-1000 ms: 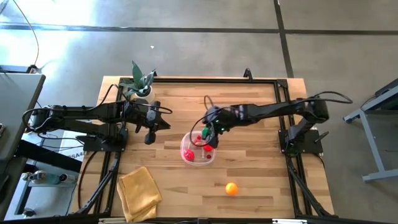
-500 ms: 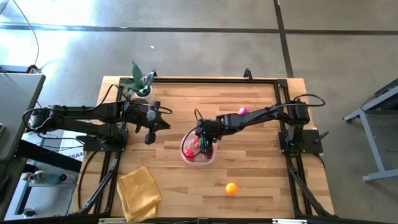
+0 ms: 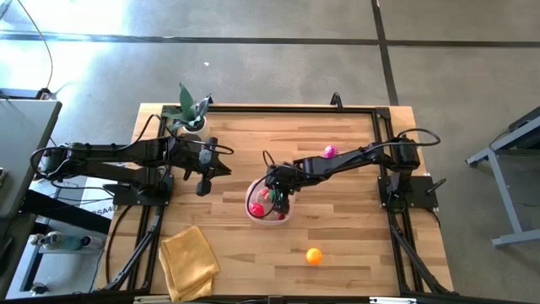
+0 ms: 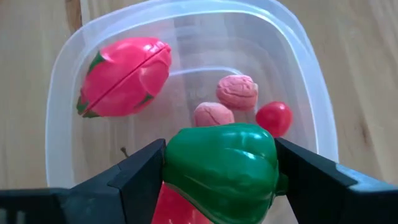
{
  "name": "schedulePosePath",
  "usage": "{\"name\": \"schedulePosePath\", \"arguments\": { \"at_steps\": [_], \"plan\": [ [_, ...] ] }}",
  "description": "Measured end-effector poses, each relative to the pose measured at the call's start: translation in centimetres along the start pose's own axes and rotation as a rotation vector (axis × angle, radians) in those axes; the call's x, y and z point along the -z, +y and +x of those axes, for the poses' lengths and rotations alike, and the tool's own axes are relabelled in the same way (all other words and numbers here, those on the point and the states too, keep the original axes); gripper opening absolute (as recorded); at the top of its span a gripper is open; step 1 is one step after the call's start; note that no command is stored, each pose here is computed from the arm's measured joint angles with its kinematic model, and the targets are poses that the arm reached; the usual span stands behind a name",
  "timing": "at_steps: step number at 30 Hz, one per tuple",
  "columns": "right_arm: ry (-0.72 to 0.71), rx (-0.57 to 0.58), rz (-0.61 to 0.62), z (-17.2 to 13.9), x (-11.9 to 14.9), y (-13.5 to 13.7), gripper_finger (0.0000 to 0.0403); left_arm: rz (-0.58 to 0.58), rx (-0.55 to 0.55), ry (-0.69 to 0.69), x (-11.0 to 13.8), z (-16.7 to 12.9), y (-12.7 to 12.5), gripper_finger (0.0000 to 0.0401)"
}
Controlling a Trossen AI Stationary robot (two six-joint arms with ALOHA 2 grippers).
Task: Pick and placing Produce into tupperware
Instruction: Put the green bell pepper into the transparent container, then put the purple onion into the transparent container
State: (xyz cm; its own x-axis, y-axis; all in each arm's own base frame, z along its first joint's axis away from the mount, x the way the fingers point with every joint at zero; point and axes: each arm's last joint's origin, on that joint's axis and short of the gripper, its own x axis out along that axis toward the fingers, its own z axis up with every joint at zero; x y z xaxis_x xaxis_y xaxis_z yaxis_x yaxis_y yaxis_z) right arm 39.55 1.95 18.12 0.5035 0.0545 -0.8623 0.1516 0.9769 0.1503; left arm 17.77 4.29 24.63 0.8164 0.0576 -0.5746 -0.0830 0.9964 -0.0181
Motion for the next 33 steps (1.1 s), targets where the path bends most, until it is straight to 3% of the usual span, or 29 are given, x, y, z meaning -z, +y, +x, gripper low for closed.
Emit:
{"name": "schedulePosePath", "arguments": {
  "at_steps": [16, 20, 24, 33],
  "plan": [
    [-0.011, 0.027, -0.022, 0.0, -0.1, -0.1, 0.0303, 0.000, 0.000, 0.000, 0.0, 0.0, 0.0, 0.0026],
    [-0.034, 0.053, 0.008, -1.8, -0.4, -0.4, 0.0303, 0.000, 0.000, 0.000, 0.0, 0.0, 0.0, 0.0026],
    [-0.048, 0.151, 0.202, -6.1, -0.4, -2.1, 0.0303, 0.000, 0.000, 0.000, 0.0, 0.0, 0.0, 0.0026],
    [-0.029, 0.577, 0.730, -15.9, 3.2, -7.5, 0.0302, 0.000, 0.000, 0.000, 0.0, 0.0, 0.0, 0.0026]
  ]
}}
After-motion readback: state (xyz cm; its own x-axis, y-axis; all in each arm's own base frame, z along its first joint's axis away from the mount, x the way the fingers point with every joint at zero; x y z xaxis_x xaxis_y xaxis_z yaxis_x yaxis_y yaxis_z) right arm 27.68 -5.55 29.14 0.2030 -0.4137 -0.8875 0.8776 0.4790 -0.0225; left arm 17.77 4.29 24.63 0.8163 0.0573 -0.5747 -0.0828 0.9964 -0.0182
